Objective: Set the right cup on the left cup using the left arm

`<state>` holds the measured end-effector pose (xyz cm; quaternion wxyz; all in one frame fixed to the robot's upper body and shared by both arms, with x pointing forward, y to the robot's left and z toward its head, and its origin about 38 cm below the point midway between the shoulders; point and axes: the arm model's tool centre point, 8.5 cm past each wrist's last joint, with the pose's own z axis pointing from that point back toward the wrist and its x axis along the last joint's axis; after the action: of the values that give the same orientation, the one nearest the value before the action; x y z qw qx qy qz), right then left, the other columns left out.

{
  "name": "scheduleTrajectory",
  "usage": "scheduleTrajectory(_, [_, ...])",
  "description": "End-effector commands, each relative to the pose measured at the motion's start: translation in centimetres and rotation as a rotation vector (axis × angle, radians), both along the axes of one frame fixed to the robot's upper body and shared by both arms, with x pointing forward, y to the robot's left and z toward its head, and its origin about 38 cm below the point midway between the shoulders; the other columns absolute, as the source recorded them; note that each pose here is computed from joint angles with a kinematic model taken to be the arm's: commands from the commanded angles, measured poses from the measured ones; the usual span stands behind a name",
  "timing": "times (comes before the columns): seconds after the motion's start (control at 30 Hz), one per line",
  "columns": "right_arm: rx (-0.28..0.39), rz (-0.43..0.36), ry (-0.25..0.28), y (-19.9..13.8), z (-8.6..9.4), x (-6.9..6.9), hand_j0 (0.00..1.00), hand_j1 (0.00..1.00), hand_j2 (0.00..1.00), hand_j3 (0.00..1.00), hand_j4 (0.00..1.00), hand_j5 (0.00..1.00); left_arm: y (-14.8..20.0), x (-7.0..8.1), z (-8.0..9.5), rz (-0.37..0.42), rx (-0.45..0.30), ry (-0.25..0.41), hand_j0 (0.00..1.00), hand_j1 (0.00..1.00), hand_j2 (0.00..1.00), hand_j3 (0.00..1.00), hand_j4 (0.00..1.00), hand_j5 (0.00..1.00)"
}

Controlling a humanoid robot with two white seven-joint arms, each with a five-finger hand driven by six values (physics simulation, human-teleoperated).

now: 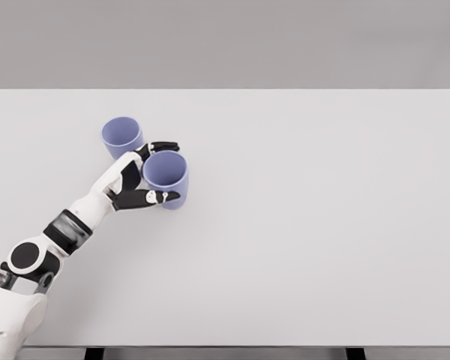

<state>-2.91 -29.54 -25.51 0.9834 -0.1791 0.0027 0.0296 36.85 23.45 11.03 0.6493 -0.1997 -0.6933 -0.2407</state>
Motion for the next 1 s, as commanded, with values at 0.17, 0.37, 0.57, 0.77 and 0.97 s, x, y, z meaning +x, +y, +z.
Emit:
scheduleTrajectory(0.17, [0.000,0.000,0.000,0.0,0.0,0.0,1.00,1.00,1.00,1.00,1.00,1.00,-1.1,-0.5,1.9,-0.036,-0.011,-0.010,0.76,0.76,0.76,0.76,0.76,0.76])
scheduleTrajectory(0.37, [0.000,0.000,0.000,0.0,0.0,0.0,1.00,1.00,1.00,1.00,1.00,1.00,-1.3,-0.4,3.1,-0.043,-0.013,-0.023,0.75,0.75,0.75,0.75,0.75,0.75])
scheduleTrajectory(0.57, [0.000,0.000,0.000,0.0,0.0,0.0,1.00,1.00,1.00,1.00,1.00,1.00,-1.1,0.0,3.8,-0.038,-0.015,-0.039,0.75,0.75,0.75,0.75,0.75,0.75])
scheduleTrajectory(0.77, [0.000,0.000,0.000,0.0,0.0,0.0,1.00,1.00,1.00,1.00,1.00,1.00,-0.7,0.4,4.5,-0.028,-0.016,-0.060,0.73,0.73,0.73,0.73,0.73,0.73])
scheduleTrajectory(0.97, [0.000,0.000,0.001,0.0,0.0,0.0,1.00,1.00,1.00,1.00,1.00,1.00,-0.4,0.9,5.4,-0.020,-0.018,-0.083,0.73,0.73,0.73,0.73,0.73,0.73])
